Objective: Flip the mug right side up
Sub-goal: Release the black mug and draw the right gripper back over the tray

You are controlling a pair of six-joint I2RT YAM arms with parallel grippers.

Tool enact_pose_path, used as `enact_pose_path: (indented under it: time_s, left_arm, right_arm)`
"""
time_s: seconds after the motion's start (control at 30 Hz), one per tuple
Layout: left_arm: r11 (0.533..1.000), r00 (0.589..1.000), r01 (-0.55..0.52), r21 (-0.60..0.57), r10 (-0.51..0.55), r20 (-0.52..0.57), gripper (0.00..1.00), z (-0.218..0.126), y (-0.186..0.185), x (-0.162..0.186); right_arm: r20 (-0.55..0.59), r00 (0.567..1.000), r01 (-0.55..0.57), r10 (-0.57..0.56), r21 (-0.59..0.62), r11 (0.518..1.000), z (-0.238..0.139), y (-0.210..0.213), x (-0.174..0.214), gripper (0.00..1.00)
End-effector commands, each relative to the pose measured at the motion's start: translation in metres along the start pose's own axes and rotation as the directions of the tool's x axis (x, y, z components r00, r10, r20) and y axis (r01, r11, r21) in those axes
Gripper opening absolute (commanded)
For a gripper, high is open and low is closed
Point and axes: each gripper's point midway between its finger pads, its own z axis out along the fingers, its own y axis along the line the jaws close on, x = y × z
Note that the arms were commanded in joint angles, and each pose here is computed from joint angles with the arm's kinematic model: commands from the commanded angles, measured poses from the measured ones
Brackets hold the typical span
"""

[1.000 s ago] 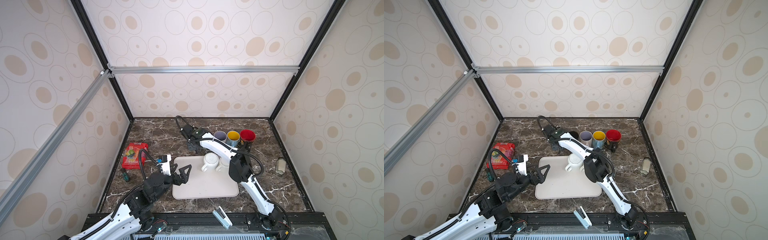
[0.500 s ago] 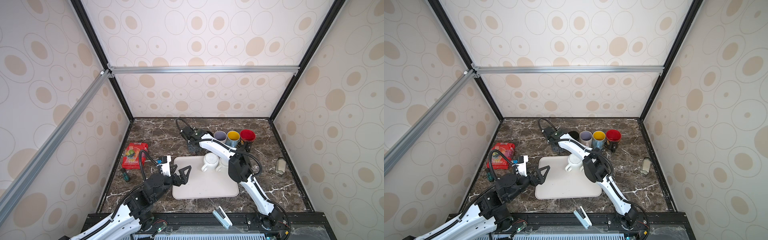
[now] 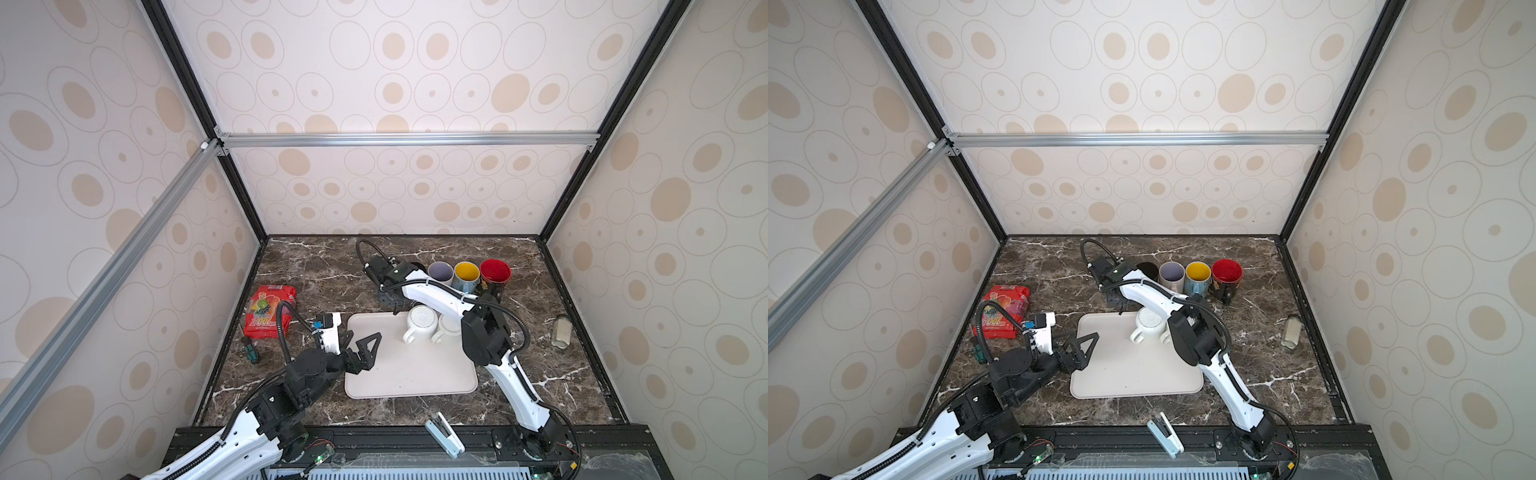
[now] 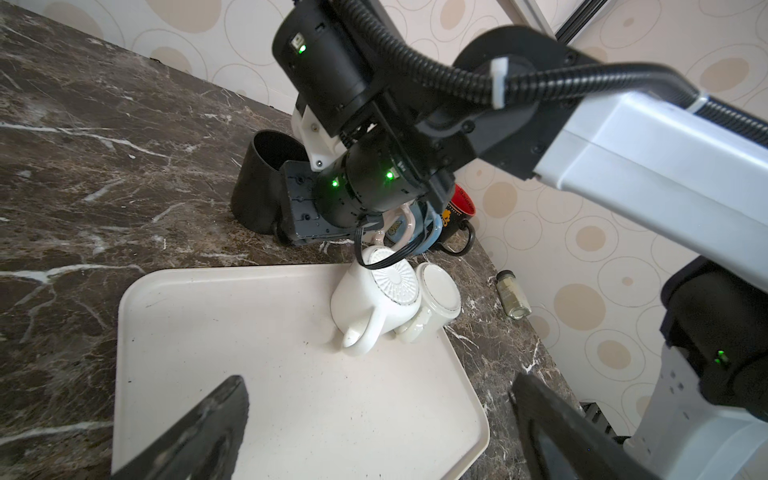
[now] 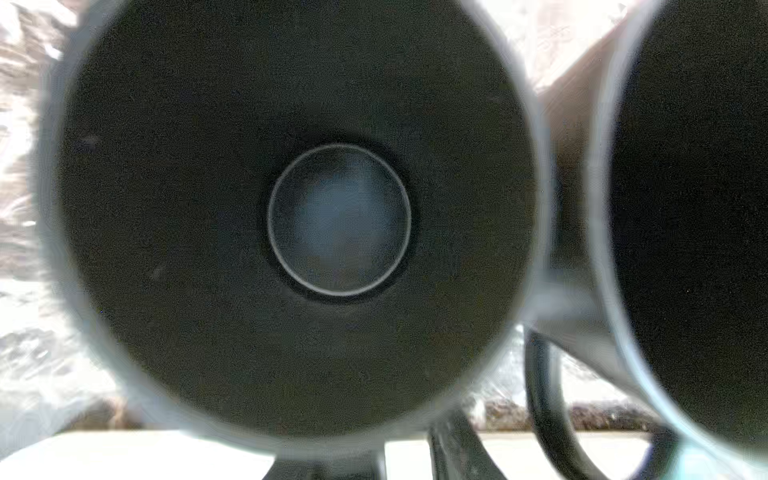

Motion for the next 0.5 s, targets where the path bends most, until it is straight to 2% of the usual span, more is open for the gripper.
enact_pose_path:
  time_s: [0.0, 0.3, 0.47]
  left_arm:
    - [0.999, 1.000, -0.018, -0.029, 0.018, 0.014, 1.00, 0.000, 0.007, -0.002]
    - [0.995, 0.998, -0.059, -0.080, 0.058, -0.009, 1.00, 0.010, 0.014, 0.003]
    - [0.985, 0.996, -0.089, -0.149, 0.084, -0.038, 1.00, 0.018, 0.022, 0.005]
  right_arm:
    - [0.127, 0.990, -0.044, 0.054, -0.084, 0.995, -0.055, 0.002, -0.030, 0.37]
    - [0.222, 0.975, 0.051, -0.016, -0.152, 0.987, -0.134, -0.006, -0.035, 0.37]
    - [0.348, 0.933, 0.166, -0.088, -0.201, 0.965, -0.179, -0.003, -0.016, 0.36]
